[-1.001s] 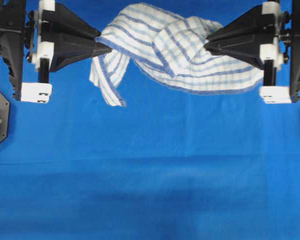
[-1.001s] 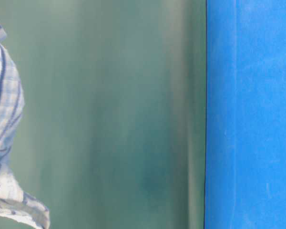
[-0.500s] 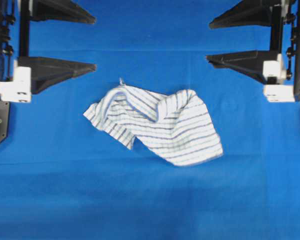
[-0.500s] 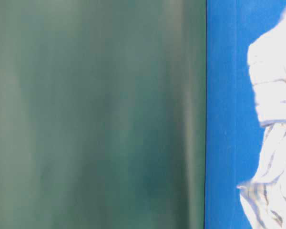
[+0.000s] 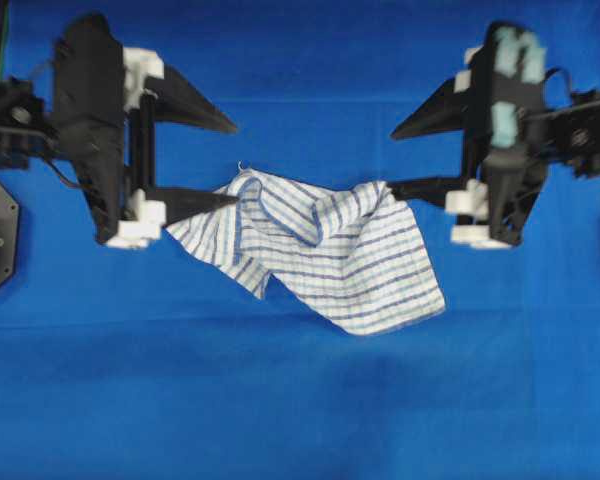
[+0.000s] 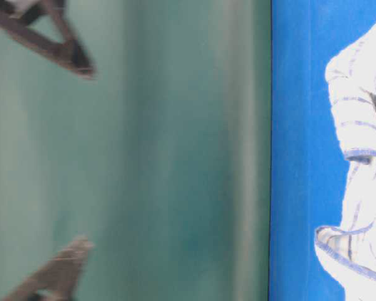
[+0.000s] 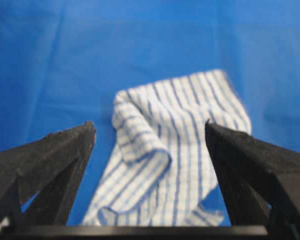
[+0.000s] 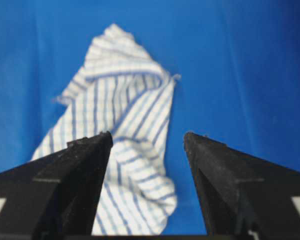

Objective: Lift the towel with both arms.

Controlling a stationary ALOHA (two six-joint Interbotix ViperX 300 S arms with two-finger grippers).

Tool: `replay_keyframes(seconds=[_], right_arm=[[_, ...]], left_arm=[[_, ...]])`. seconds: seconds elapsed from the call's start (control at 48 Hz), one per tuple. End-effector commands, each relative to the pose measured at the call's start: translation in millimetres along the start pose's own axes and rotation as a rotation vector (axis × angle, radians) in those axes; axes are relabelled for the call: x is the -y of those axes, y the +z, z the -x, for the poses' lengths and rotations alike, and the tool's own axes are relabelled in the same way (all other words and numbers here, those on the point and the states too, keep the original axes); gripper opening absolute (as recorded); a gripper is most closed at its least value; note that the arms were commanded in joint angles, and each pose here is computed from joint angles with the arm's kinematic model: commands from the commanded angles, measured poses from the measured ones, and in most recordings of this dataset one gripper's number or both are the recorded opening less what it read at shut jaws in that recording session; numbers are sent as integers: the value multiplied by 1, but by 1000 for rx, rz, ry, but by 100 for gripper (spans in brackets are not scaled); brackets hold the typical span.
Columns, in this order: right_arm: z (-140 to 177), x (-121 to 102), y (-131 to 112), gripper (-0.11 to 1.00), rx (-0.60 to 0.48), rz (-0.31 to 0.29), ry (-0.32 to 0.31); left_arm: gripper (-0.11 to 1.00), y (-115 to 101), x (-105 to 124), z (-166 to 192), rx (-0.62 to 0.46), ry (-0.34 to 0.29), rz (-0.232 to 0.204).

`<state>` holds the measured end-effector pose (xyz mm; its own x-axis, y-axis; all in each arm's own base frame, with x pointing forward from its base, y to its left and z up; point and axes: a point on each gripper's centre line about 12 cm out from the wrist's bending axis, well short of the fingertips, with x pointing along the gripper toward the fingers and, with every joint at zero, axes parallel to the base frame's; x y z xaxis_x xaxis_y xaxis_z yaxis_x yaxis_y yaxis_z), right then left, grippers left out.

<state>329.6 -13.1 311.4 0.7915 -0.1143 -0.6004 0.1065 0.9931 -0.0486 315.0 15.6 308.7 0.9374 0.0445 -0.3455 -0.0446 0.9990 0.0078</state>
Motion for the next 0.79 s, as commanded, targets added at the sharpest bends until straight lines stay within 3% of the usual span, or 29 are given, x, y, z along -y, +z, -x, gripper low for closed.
replay_keyframes(seconds=[0.0,0.459,0.771], right_arm=[[-9,-7,-4,63,7,5,21],[-79,-42,-59,63,-105,5,105],[-122,-80,-95,63,-142,6,191]], left_arm=[[90,-8,1,-7,15,-3,-1],[90,-92,1,-52,-130,1,-7],[90,-146,2,-78,-250,2,-6]])
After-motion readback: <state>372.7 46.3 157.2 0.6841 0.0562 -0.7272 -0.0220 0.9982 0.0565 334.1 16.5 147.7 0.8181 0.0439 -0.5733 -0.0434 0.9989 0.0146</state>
